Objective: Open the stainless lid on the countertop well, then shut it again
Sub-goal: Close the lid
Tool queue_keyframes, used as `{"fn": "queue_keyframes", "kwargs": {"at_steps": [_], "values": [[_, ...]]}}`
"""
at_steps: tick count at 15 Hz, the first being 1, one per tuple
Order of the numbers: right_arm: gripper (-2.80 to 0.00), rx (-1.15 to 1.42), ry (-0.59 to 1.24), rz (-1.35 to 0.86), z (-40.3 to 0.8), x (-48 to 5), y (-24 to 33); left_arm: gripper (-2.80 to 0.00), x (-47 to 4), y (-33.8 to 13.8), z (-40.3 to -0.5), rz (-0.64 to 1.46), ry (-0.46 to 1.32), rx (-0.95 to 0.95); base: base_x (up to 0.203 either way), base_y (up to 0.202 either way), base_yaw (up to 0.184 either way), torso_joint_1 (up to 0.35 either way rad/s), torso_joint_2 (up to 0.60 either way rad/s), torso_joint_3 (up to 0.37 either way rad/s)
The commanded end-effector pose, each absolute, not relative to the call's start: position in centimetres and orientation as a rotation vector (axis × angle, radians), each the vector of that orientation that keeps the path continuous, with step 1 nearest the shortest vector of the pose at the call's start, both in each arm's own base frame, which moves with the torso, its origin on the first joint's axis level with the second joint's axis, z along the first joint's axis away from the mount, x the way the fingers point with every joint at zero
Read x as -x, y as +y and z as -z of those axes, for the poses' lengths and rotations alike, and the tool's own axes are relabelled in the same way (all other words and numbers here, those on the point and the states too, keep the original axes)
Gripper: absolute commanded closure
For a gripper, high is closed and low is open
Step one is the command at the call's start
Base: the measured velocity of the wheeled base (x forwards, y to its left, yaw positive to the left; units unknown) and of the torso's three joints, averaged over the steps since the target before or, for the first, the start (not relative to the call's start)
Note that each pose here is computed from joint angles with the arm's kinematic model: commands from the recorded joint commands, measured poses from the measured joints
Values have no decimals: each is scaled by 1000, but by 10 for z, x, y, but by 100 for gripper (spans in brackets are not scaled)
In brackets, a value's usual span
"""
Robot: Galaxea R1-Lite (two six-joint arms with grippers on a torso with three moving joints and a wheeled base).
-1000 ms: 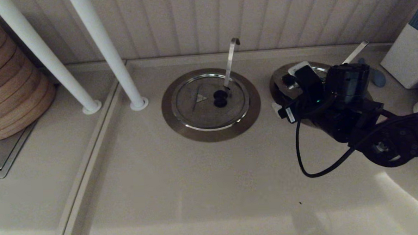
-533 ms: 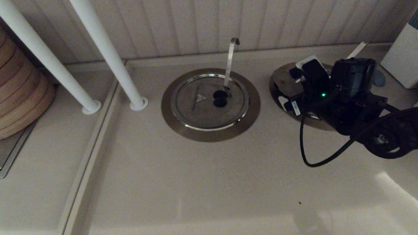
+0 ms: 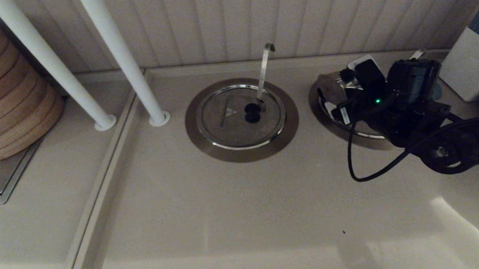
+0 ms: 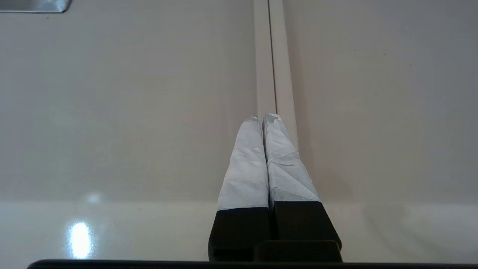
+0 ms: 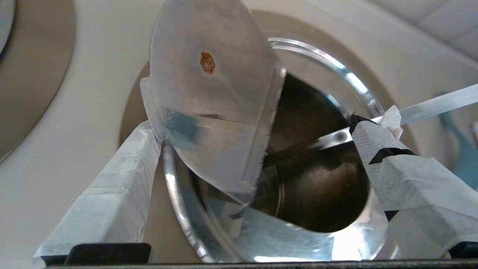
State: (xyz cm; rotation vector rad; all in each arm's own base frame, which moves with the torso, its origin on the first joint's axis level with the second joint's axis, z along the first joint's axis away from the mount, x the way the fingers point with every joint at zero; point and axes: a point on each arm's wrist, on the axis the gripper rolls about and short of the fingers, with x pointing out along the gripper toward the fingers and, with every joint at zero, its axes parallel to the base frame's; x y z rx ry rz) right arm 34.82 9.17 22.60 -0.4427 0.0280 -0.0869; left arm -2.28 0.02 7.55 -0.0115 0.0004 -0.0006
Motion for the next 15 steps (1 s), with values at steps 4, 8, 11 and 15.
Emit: {"fn": "queue_keyframes", "kwargs": {"at_steps": [4,8,11,15], "values": [[-280,429,-14,103,-241,-340,88,0,23,0,-76,2,2,12,0,0,0,0,0,0],[-280,420,-40,107,-250,-333,87,0,23,0,-76,2,2,12,0,0,0,0,0,0],[-280,418,-46,109,-252,-332,86,0,23,0,-76,2,2,12,0,0,0,0,0,0],[-280,419,-48,120,-254,-332,82,0,23,0,-76,0,2,12,0,0,0,0,0,0]]}}
